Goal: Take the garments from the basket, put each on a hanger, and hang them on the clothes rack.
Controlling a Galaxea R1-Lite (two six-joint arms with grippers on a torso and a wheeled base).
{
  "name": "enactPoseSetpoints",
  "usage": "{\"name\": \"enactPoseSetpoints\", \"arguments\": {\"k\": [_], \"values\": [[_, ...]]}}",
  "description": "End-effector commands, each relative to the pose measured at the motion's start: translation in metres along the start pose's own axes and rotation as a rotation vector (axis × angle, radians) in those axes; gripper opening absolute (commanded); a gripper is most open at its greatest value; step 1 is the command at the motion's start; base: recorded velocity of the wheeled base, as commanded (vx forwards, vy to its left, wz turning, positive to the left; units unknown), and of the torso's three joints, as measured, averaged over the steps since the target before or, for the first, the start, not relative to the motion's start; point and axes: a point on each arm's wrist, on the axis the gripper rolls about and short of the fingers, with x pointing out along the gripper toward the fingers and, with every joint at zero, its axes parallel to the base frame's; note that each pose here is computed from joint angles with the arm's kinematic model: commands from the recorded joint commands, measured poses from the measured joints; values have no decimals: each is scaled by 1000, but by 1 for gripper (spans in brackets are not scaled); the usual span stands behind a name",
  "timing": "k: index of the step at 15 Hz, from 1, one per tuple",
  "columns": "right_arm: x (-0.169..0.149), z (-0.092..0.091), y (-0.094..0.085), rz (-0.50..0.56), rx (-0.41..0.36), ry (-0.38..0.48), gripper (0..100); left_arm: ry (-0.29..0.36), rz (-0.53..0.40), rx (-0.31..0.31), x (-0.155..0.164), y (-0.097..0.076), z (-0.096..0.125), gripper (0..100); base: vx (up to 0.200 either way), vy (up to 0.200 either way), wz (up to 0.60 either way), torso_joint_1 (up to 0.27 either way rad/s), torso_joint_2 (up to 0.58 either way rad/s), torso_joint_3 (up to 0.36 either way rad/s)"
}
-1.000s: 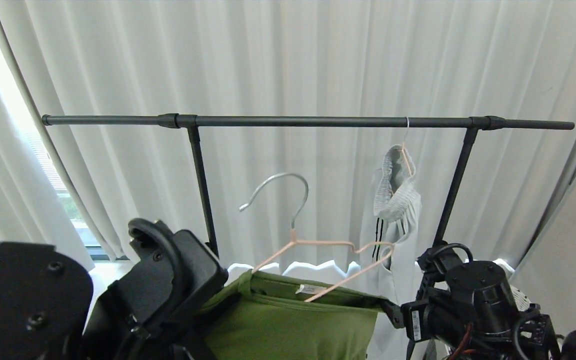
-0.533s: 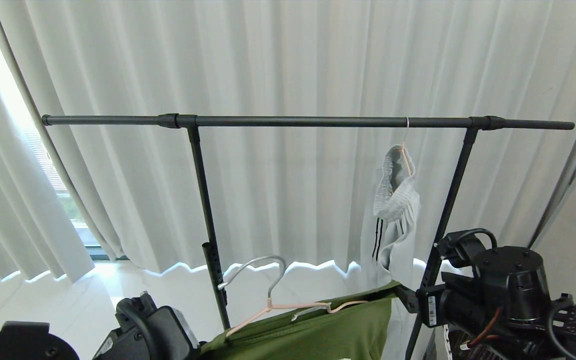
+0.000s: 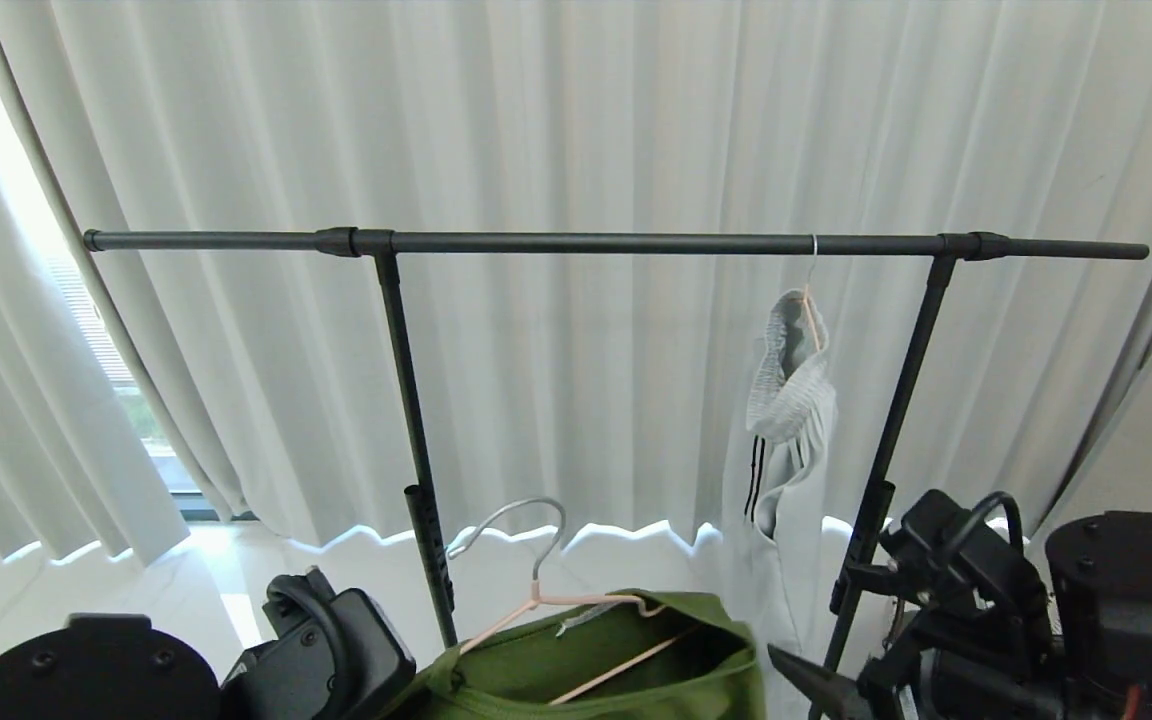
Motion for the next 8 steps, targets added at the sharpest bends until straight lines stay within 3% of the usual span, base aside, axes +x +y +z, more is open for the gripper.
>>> {"name": "enactPoseSetpoints", "arguments": {"k": [1, 4, 8], "values": [[-24, 7, 8, 118, -87, -55, 100, -24, -28, -6, -2, 0, 0, 0, 0, 0, 0, 0, 0, 0], [-25, 11, 10, 228, -178, -34, 100, -32, -49, 6, -4, -2, -2, 0, 0, 0, 0, 0, 0, 0], [-11, 26, 18, 419, -341, 11, 100, -97, -181, 39, -15, -5, -7, 0, 0, 0, 0, 0, 0, 0]]}}
